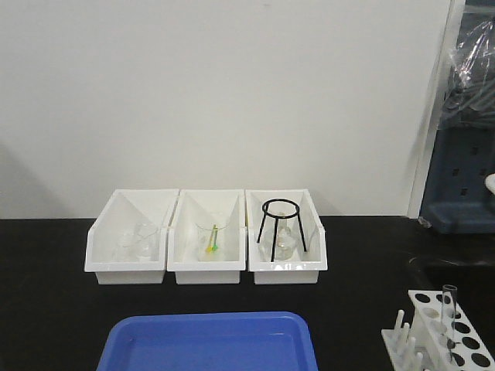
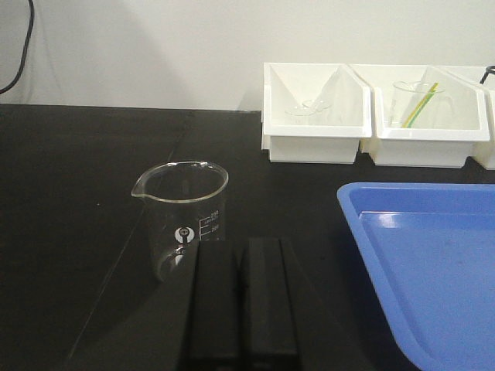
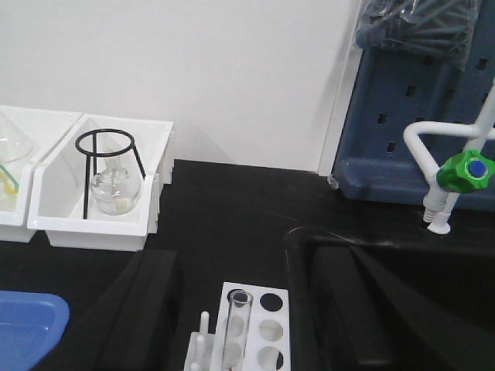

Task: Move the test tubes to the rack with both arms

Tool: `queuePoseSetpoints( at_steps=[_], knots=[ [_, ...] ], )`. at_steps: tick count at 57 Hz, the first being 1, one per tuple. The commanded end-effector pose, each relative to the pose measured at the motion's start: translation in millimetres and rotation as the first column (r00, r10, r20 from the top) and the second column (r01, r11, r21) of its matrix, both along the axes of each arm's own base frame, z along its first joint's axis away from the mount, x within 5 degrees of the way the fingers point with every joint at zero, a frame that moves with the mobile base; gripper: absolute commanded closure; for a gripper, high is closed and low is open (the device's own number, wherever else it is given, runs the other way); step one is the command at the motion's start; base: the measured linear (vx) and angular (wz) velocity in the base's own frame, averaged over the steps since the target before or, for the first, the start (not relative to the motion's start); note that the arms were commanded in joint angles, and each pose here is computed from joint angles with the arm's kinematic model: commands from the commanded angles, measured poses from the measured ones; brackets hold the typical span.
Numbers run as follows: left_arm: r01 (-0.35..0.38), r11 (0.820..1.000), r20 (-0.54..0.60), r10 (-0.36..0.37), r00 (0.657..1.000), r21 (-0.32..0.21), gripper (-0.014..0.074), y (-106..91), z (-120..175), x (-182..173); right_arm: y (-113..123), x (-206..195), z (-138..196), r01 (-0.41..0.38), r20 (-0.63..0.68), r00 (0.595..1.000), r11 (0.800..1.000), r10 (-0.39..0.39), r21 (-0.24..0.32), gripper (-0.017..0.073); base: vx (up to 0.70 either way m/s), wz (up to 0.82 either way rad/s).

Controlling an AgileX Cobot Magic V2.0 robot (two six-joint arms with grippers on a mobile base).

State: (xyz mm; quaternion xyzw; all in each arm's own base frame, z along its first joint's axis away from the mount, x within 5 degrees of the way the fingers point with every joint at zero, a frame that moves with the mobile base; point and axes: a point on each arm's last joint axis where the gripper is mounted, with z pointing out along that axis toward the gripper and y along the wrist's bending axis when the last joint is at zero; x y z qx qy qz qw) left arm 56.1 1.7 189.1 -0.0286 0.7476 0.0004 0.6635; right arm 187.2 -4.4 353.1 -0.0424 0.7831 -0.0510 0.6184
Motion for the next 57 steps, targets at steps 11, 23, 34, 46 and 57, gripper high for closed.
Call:
queuePoseSetpoints(
  at_steps=[11, 23, 34, 46, 57],
  knots=[
    [-0.006, 1.0, 0.092, 0.007, 0.996, -0.014, 0.0598, 0.5, 15, 1, 0, -22, 32, 0.002, 0.171, 0.985, 1.0, -0.002, 0.0, 0.0139, 0.0, 0.0],
    [-0.006, 1.0, 0.092, 0.007, 0.996, -0.014, 0.0598, 0.5, 15, 1, 1, -55, 27, 0.008, 0.169, 0.985, 0.999, -0.016, 0.048, 0.0363, 0.0, 0.0],
    [-0.006, 1.0, 0.092, 0.007, 0.996, -0.014, 0.0598, 0.5, 15, 1, 2, -83, -41, -0.012, 0.304, 0.953, 0.997, -0.01, 0.073, 0.0574, 0.0, 0.0],
    [-0.006, 1.0, 0.092, 0.007, 0.996, -0.014, 0.0598, 0.5, 15, 1, 3, -117, -107, -0.015, 0.335, 0.942, 0.998, -0.005, 0.059, 0.0571, 0.0, 0.0],
    [-0.006, 1.0, 0.093, 0.007, 0.996, -0.014, 0.0598, 0.5, 16, 1, 3, -132, -148, -0.013, 0.358, 0.934, 0.998, -0.011, 0.066, 0.0571, 0.0, 0.0]
  ],
)
